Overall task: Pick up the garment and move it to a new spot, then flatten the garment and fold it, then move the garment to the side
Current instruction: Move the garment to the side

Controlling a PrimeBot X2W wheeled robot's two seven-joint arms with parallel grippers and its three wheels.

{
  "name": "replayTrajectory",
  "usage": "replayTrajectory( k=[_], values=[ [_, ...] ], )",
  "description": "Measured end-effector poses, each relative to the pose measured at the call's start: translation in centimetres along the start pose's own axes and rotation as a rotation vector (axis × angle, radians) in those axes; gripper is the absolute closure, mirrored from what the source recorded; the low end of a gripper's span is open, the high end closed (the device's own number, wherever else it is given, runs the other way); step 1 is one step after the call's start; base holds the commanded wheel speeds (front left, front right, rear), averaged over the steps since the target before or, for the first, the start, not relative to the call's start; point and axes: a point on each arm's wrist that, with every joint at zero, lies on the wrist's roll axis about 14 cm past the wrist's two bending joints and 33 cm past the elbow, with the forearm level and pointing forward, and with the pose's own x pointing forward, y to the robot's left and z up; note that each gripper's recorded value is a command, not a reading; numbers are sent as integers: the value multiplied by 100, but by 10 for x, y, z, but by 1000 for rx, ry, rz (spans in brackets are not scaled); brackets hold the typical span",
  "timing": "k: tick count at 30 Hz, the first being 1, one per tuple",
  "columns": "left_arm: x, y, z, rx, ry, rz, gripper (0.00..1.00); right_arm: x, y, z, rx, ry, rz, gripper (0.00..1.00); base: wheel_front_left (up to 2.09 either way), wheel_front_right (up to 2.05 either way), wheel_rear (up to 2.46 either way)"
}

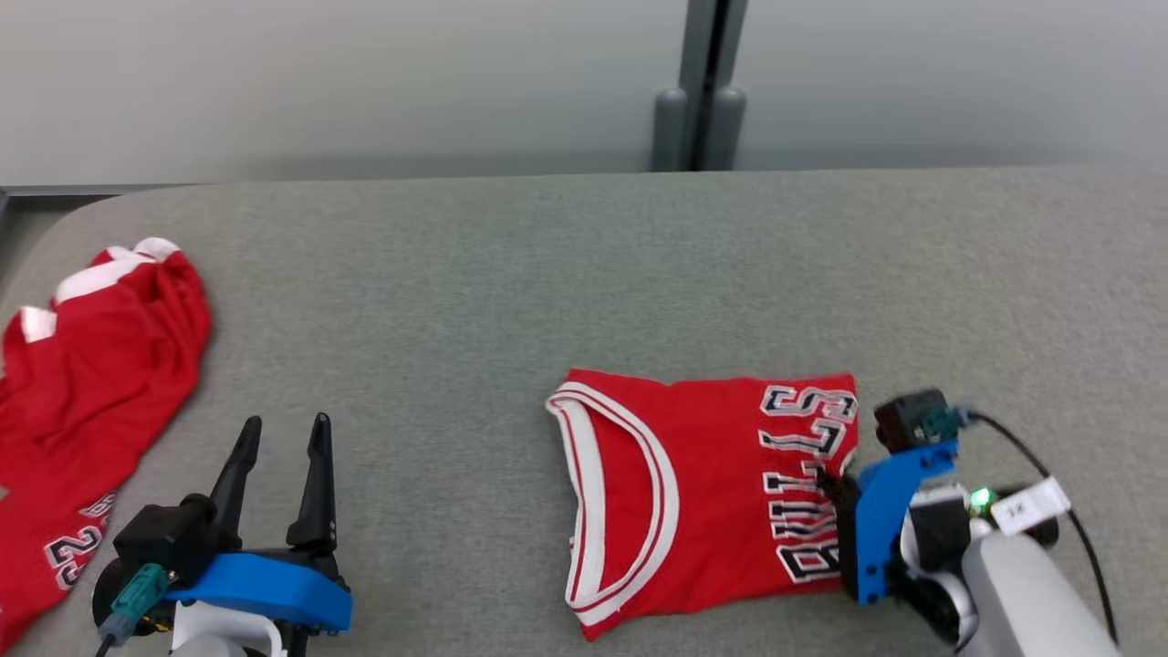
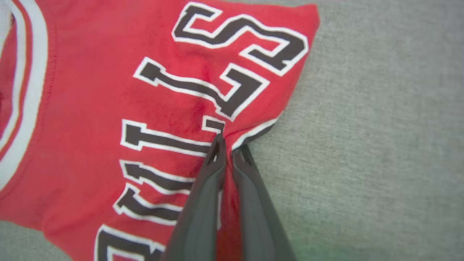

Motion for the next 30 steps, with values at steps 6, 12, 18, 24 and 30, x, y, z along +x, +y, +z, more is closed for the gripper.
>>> replayTrajectory(
  k=[6, 12, 18, 24, 30],
  values=[
    [31, -25, -7, 0, 16, -89, 0, -21, -47, 57, -207, -96, -87, 100, 0, 0, 0],
    [74, -70, -22, -2, 32, -229, 0, -54, -128, 89, -334, -115, -267, 100, 0, 0, 0],
    [115, -109, -41, -16, 44, -348, 0, -79, -212, 92, -337, -112, -445, 100, 0, 0, 0],
    [141, -125, -59, 5, 77, -424, 0, -95, -274, 83, -346, -112, -583, 100, 0, 0, 0],
    [152, -123, -64, 24, 88, -441, 0, -95, -299, 86, -395, -143, -635, 100, 0, 0, 0]
  ],
)
